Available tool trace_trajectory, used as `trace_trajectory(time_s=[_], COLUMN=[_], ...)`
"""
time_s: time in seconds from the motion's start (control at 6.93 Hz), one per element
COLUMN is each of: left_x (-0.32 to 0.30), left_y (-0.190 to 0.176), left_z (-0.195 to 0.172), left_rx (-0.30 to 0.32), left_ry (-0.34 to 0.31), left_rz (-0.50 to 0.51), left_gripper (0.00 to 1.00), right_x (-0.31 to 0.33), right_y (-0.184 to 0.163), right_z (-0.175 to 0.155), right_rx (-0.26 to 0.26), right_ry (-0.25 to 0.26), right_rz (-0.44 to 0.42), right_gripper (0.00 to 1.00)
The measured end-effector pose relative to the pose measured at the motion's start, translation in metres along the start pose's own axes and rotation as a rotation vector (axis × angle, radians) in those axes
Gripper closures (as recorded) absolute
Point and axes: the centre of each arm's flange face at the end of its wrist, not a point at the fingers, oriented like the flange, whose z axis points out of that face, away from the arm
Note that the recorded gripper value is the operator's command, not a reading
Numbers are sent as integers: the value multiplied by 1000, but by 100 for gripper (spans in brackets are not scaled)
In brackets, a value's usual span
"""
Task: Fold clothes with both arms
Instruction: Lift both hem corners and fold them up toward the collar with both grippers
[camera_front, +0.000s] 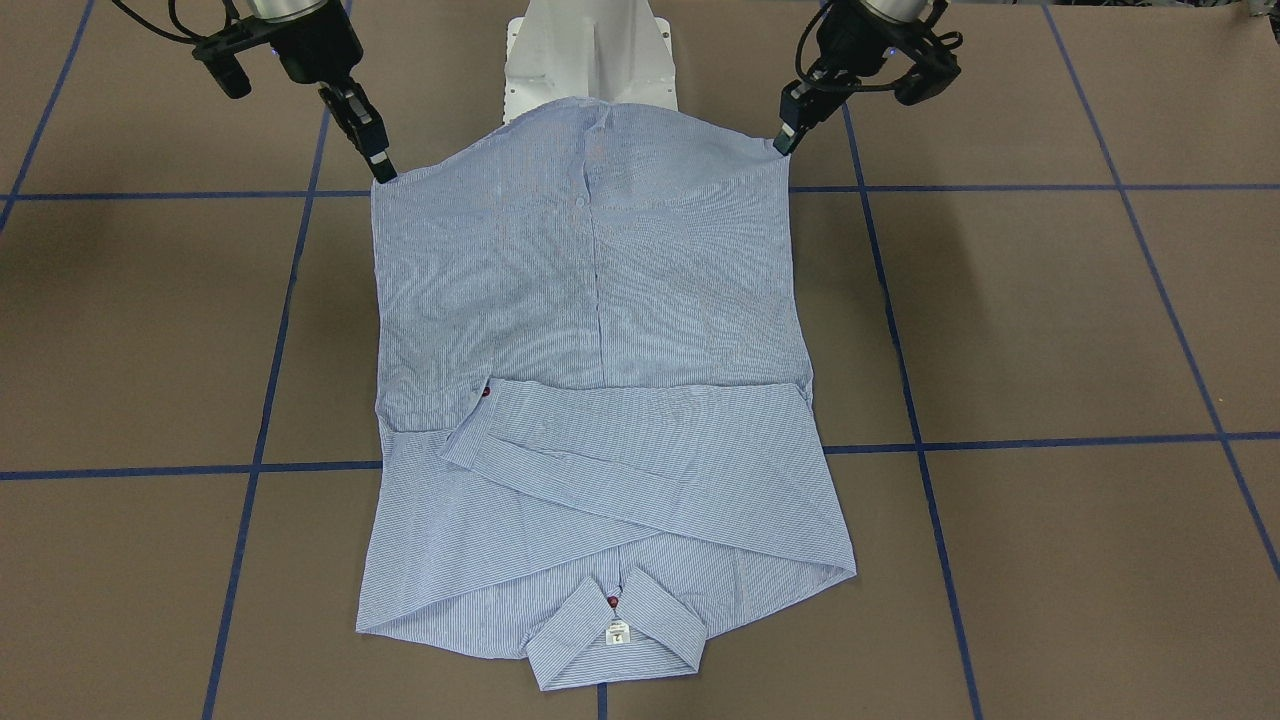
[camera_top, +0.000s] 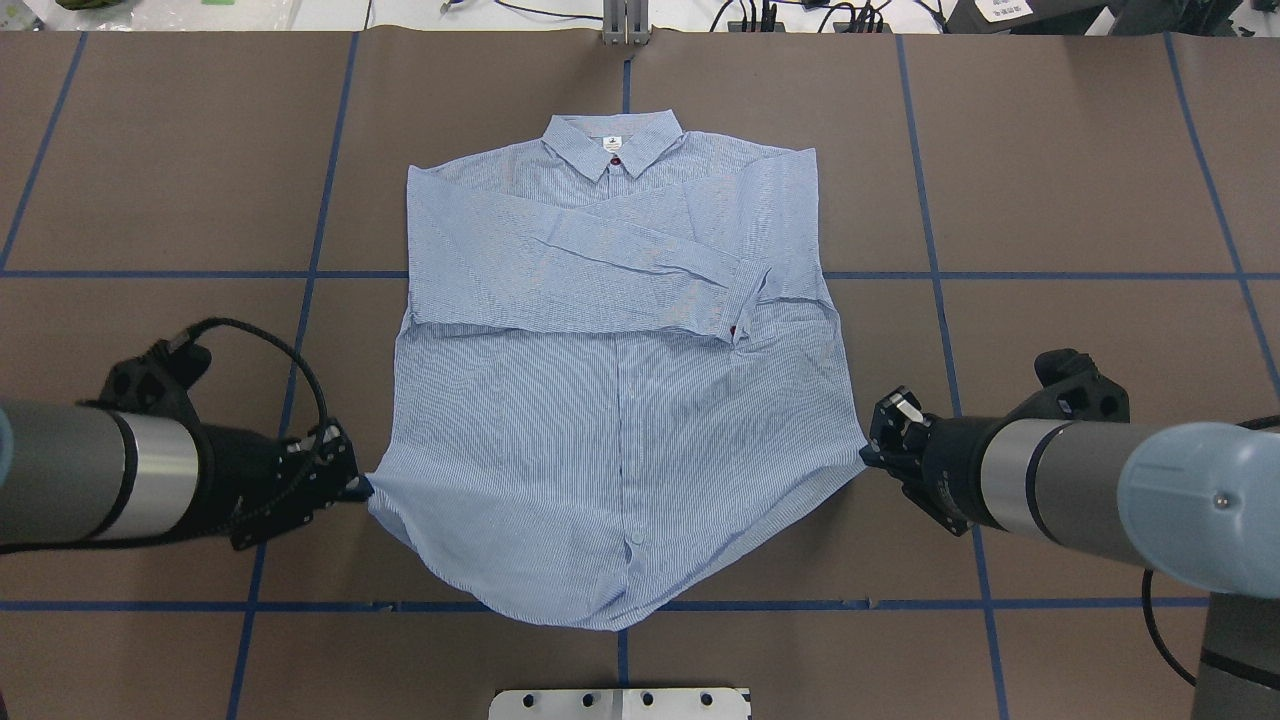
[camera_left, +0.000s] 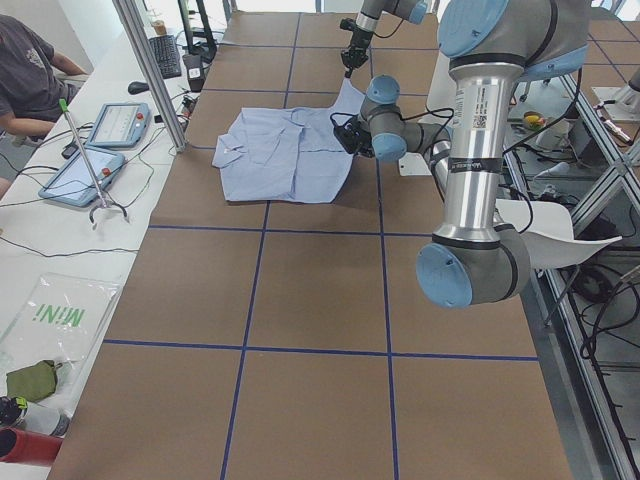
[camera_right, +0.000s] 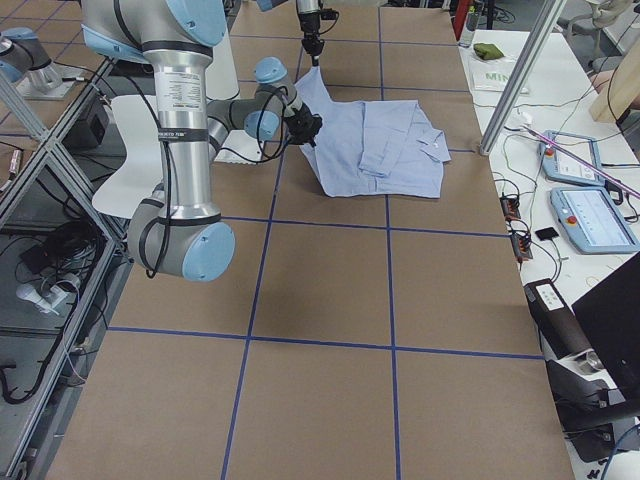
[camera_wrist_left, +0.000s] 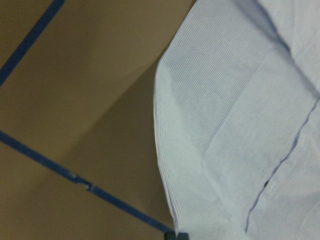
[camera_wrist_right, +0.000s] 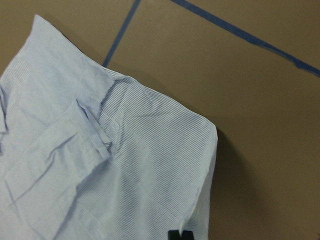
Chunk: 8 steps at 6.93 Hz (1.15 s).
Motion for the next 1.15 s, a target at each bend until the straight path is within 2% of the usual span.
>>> trace_trajectory(time_s=[0.29, 0.43, 0.72, 0.87, 1.01, 1.15], left_x=[55, 70, 89, 105, 120, 129], left_y=[-50, -74, -121, -142, -167, -192], left_z=[-9, -15, -18, -4, 17, 42], left_rx=[106, 131, 183, 209, 234, 250], left_ry=[40, 36, 30, 19, -3, -21], left_rz=[-50, -71, -114, -118, -97, -70], left_gripper=[100, 100, 100, 100, 100, 100], right_x=[-46, -59, -74, -91, -113, -126], right_y=[-13, -19, -26, -24, -24, -32], right_z=[-9, -13, -12, 5, 29, 52], right_rx=[103, 174, 280, 340, 391, 415], right_ry=[-79, -137, -220, -244, -247, -244], right_rz=[16, 13, -16, -68, -123, -144], right_gripper=[100, 100, 100, 100, 100, 100])
